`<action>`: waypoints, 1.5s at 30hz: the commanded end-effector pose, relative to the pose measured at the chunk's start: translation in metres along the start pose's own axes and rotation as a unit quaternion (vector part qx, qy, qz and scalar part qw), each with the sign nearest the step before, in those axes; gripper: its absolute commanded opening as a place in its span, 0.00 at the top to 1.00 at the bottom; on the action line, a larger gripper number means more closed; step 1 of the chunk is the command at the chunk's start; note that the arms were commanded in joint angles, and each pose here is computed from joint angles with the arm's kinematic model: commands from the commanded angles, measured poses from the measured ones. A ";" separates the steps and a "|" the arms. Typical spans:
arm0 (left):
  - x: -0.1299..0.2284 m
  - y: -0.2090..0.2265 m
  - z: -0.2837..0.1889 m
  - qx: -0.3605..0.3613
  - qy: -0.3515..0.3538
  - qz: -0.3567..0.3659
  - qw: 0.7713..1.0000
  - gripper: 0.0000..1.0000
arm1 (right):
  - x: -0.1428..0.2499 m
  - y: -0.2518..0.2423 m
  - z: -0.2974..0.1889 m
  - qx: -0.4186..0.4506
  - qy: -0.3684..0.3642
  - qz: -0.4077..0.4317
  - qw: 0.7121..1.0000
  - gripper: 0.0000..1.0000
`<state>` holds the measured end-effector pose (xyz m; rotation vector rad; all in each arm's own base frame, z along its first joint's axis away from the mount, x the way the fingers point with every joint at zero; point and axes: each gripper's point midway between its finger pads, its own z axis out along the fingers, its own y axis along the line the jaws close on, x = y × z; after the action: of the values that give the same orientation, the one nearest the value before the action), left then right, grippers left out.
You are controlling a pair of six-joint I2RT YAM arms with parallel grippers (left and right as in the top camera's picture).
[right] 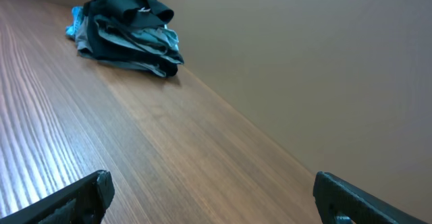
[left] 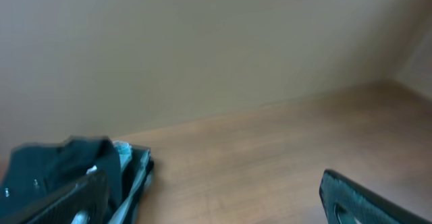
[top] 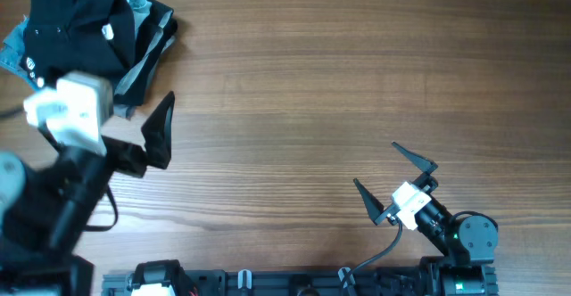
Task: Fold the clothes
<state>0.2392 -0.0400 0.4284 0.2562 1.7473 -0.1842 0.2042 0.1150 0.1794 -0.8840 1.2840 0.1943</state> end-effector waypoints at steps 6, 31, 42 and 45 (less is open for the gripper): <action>0.088 0.000 0.002 -0.028 -0.077 0.007 0.997 0.00 | -0.003 0.000 0.000 0.001 -0.007 -0.010 1.000 0.00; 0.260 0.001 0.051 -0.020 -0.073 -0.023 0.997 0.00 | -0.003 0.000 0.000 0.001 -0.007 -0.010 1.000 0.00; 0.260 0.001 0.051 -0.020 -0.073 -0.023 0.997 0.00 | -0.003 0.000 0.000 0.001 -0.006 -0.009 1.000 0.00; 0.260 0.001 0.051 -0.020 -0.073 -0.023 0.997 0.00 | -0.003 0.000 0.000 0.001 -0.007 -0.010 1.000 0.00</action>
<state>0.2421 -0.0333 0.1648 0.1715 1.6136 -0.1855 0.2048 0.1141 0.1800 -0.8810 1.2828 0.1849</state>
